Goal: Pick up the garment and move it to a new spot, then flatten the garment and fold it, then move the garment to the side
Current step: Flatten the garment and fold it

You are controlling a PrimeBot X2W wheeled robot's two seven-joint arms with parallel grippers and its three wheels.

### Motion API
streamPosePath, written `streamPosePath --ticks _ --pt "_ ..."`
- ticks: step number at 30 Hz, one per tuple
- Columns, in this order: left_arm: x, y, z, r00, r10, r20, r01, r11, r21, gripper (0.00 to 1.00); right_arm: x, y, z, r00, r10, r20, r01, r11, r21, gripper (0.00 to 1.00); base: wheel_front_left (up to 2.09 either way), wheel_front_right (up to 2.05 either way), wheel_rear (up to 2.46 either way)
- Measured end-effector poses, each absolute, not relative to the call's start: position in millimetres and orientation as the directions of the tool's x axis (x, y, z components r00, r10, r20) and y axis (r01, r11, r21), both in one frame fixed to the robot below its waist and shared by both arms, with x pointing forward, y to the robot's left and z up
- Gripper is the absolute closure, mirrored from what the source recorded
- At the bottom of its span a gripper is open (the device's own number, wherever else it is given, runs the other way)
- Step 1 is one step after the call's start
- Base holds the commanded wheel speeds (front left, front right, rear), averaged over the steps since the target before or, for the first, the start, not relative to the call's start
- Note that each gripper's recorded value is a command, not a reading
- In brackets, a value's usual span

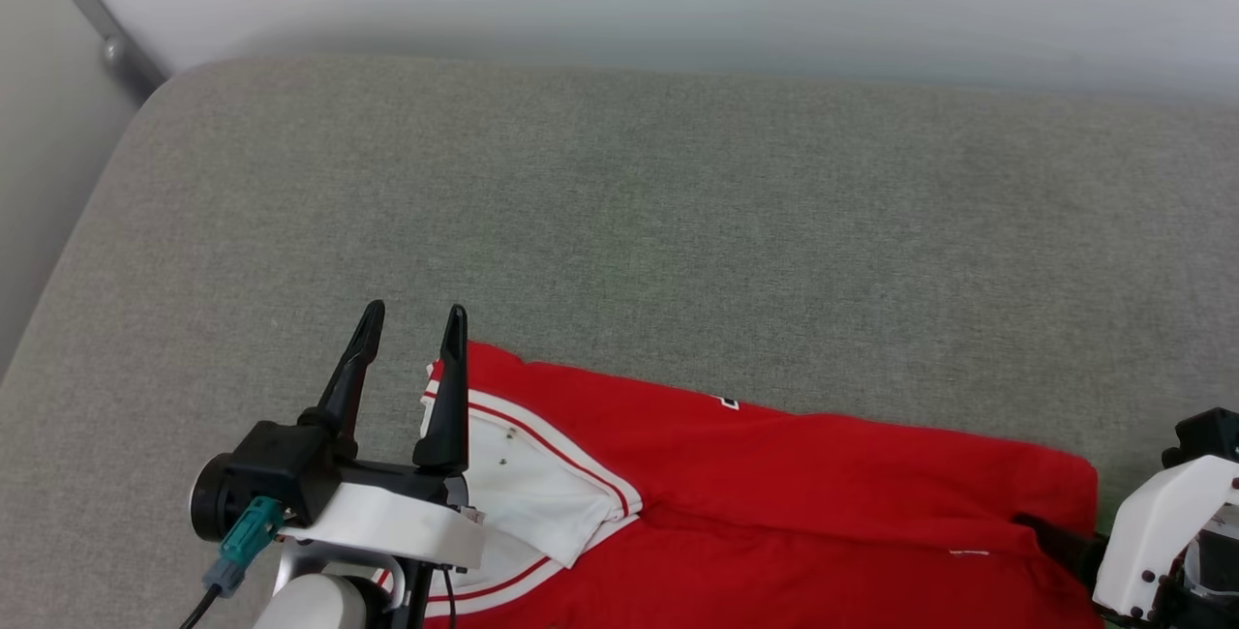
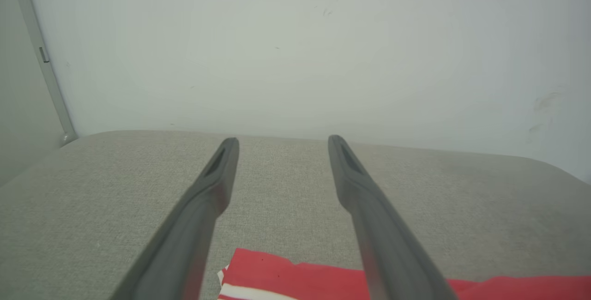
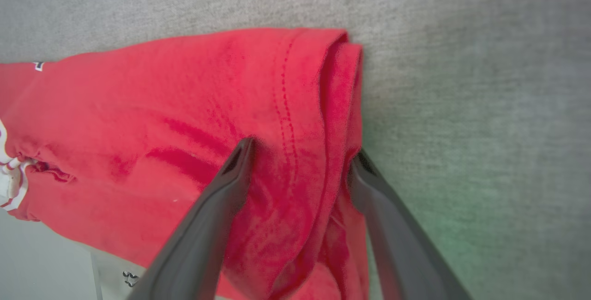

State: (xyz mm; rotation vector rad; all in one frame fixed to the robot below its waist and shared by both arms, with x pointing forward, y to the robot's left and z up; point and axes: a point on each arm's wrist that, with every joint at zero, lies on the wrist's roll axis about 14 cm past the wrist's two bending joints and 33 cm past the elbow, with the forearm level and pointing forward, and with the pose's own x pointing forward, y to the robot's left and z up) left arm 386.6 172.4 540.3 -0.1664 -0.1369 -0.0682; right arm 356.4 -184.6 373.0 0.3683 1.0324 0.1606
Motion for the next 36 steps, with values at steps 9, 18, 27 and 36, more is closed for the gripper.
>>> streamPosePath --ticks 9,18,27,36 --pt "389.0 172.0 534.8 0.990 -0.058 0.131 0.077 0.986 -0.146 0.00 347.5 -172.6 362.0 0.411 0.360 -0.837 0.044 0.910 0.413 1.00 0.00 0.00 0.00" --pt "379.6 172.6 542.5 0.987 -0.057 0.148 0.076 0.989 -0.126 0.00 364.4 -193.5 401.0 0.531 0.308 -0.789 -0.008 0.933 0.359 1.00 0.00 0.00 0.00" --pt "371.9 162.9 550.1 0.984 -0.079 0.162 0.099 0.988 -0.121 0.00 358.7 -280.6 438.0 0.647 0.103 -0.756 0.161 0.950 0.267 1.00 0.00 0.00 0.00" --pt "369.8 157.4 550.1 0.983 -0.097 0.156 0.115 0.987 -0.109 0.00 334.9 -294.5 443.1 0.621 0.116 -0.775 0.284 0.889 0.361 1.00 0.00 0.00 0.00"
